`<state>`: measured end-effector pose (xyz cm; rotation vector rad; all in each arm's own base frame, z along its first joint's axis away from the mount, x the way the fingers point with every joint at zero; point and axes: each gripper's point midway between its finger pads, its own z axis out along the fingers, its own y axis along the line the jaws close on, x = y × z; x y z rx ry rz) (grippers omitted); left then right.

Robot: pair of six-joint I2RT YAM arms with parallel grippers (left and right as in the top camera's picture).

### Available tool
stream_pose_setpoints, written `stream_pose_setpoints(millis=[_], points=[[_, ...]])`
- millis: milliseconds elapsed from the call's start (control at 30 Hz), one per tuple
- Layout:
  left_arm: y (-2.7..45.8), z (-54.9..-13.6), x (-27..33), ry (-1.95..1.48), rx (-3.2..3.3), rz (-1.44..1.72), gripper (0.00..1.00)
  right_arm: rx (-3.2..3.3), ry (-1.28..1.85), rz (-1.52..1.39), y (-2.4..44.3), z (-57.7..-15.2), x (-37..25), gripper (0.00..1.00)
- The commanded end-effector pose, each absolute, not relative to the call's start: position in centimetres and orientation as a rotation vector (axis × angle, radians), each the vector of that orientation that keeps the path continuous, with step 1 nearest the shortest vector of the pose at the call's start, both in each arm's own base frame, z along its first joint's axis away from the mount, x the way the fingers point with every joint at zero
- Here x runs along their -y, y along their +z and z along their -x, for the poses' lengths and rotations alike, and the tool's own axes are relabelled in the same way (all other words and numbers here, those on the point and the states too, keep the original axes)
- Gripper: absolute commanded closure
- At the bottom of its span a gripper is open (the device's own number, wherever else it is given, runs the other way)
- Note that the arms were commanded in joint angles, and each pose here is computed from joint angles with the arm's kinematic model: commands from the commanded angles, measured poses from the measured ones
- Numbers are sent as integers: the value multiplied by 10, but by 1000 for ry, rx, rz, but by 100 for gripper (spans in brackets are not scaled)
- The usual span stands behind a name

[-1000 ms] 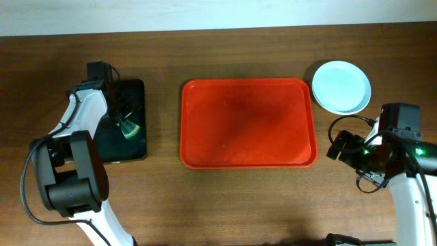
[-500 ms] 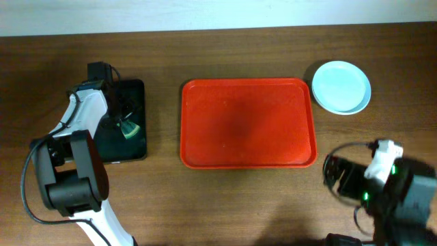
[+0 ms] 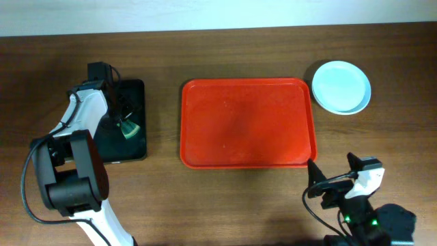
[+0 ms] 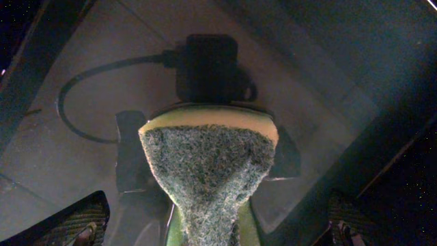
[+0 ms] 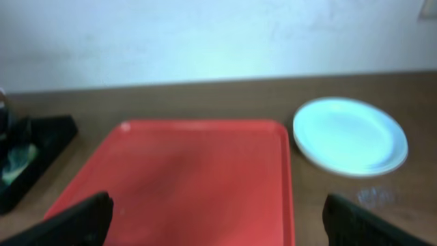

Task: Clean dirty plates on tray and stack at the side

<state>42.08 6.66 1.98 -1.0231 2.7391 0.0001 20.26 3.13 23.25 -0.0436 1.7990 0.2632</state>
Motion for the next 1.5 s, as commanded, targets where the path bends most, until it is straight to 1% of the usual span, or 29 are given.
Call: stream_pose_setpoints(millis=[0, 333, 667, 1200, 1300, 1467], points=[[17, -420, -69, -5, -2745, 1028, 1, -1746, 272, 80, 222, -208, -35, 2], [17, -420, -69, -5, -2745, 1028, 1, -1636, 249, 100, 203, -227, -36, 2], [17, -420, -69, -5, -2745, 1030, 1, -1633, 212, 71, 160, -243, -33, 2], [17, -420, -69, -5, -2745, 1030, 1, -1648, 113, -25, 156, -246, -12, 1], [17, -420, -69, -5, -2745, 1030, 1, -1648, 123, -113, 155, -246, -4, 2], [17, -420, -69, -5, -2745, 1029, 1, -1650, 96, -81, 155, -246, -4, 2]])
